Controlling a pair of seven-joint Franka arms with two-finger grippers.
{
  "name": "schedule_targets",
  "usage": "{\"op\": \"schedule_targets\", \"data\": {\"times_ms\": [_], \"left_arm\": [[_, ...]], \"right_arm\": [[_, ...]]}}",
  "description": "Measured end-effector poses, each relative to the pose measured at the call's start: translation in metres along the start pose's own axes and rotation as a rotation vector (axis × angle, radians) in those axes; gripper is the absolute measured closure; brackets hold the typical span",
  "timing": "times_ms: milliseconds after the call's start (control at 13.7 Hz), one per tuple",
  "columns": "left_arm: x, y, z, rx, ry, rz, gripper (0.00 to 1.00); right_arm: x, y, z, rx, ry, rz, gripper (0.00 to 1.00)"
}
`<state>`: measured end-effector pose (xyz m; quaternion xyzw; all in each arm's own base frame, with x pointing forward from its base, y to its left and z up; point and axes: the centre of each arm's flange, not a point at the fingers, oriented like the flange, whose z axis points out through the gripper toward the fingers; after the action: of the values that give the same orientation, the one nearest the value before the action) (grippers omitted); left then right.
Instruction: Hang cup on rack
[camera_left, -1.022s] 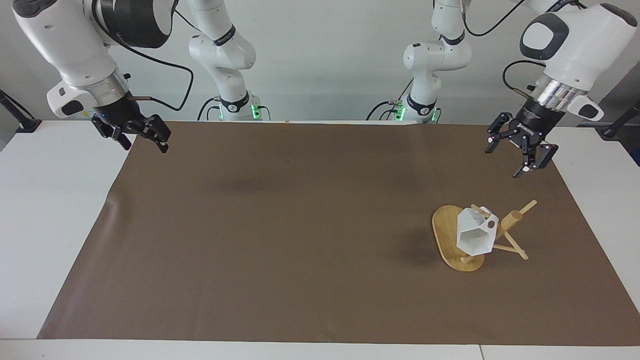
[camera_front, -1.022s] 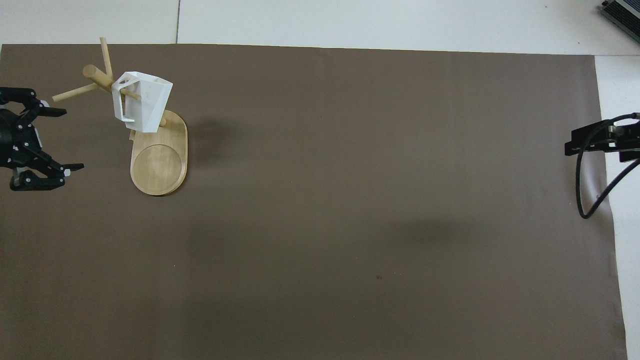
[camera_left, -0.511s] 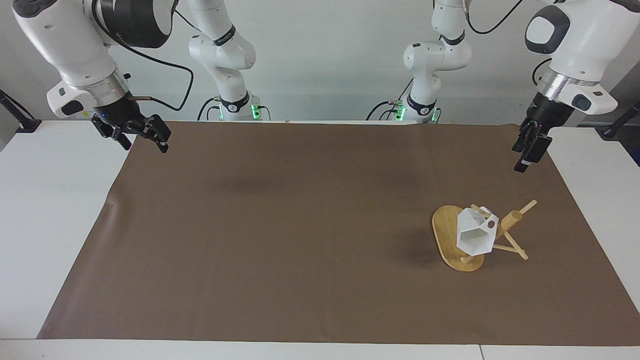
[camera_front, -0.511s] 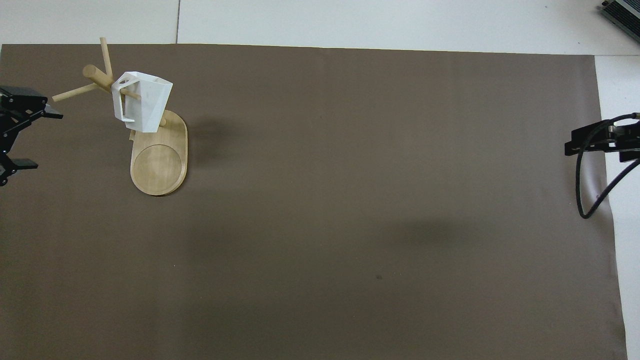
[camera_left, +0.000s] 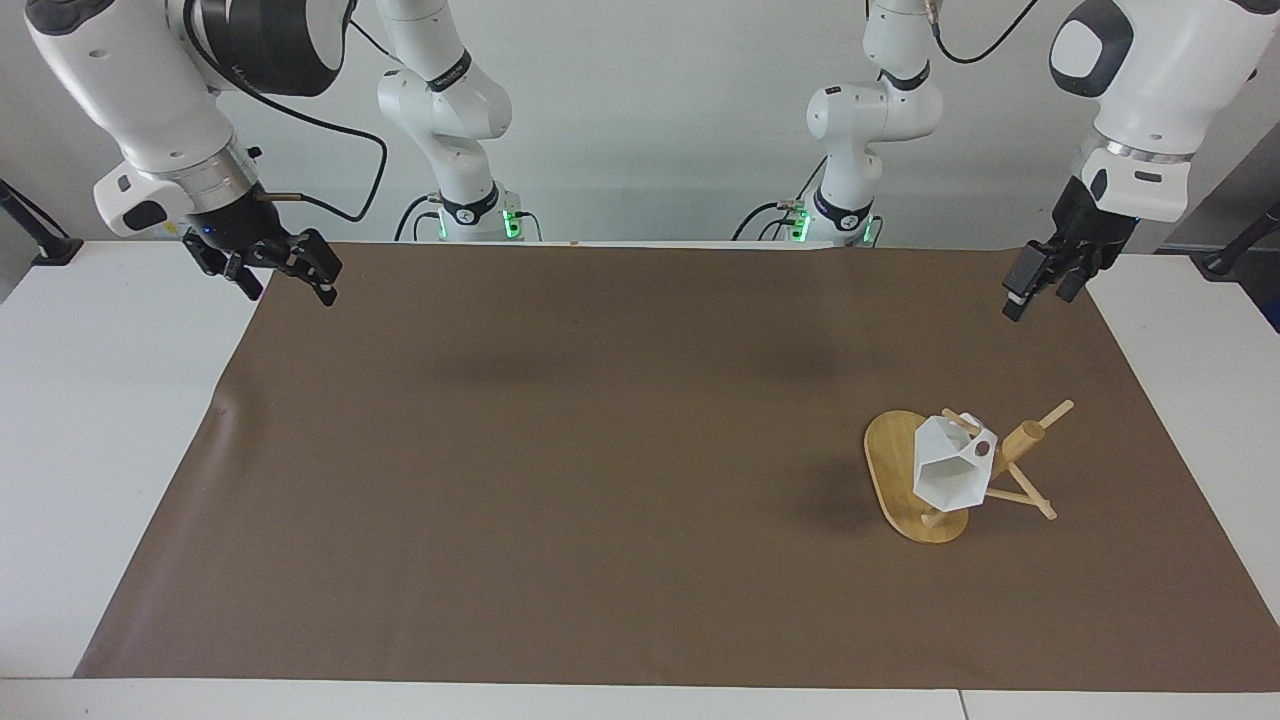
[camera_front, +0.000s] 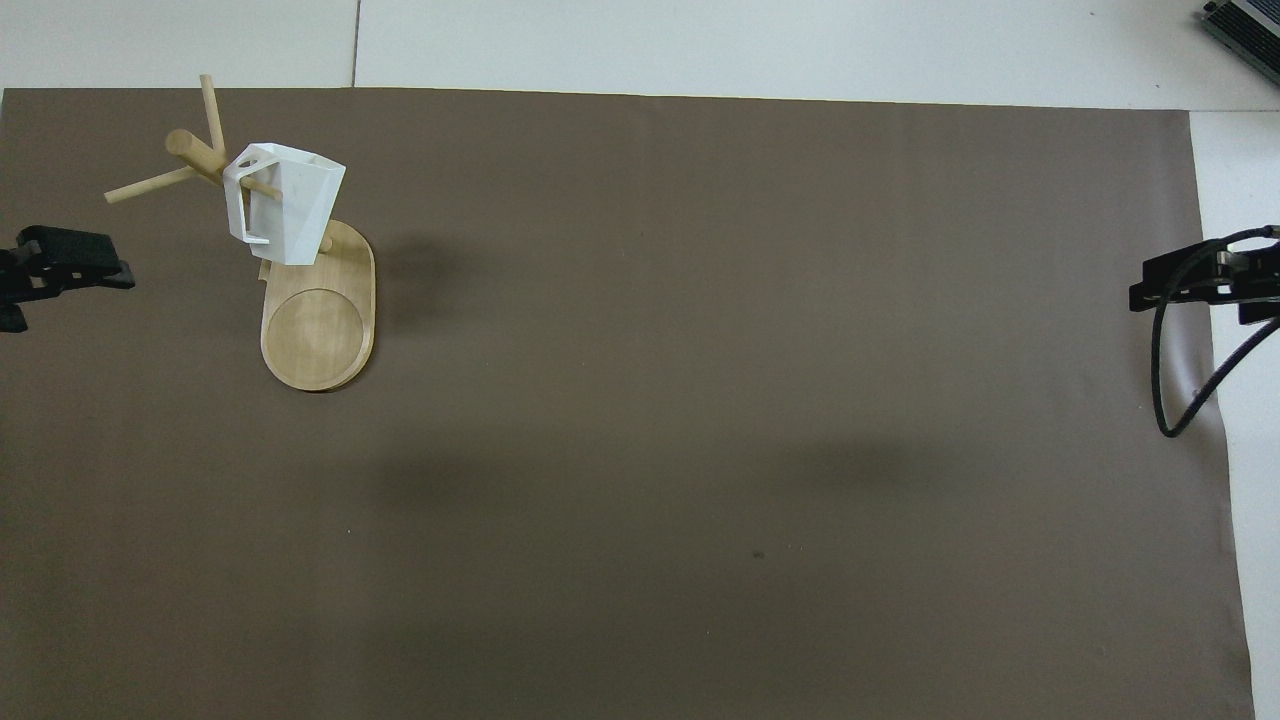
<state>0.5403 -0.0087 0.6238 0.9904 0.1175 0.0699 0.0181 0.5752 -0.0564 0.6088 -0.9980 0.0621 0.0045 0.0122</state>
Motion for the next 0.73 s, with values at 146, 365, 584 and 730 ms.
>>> {"op": "schedule_targets", "data": {"times_ms": [146, 365, 584, 730], "left_arm": [[-0.007, 0.0004, -0.0121, 0.014, -0.054, 0.091, 0.0], [-0.0112, 0.0059, -0.0096, 0.019, -0.083, 0.136, 0.0], [-0.0111, 0.0073, -0.0065, 0.02, -0.092, 0.141, 0.0], [-0.011, 0.0068, -0.0064, 0.02, -0.092, 0.141, 0.0]], "right_arm": [[0.0, 0.0, 0.0, 0.0, 0.0, 0.0, 0.0], [0.0, 0.0, 0.0, 0.0, 0.0, 0.0, 0.0], [0.0, 0.0, 0.0, 0.0, 0.0, 0.0, 0.0], [0.0, -0.0001, 0.0, 0.0, 0.0, 0.0, 0.0]]}}
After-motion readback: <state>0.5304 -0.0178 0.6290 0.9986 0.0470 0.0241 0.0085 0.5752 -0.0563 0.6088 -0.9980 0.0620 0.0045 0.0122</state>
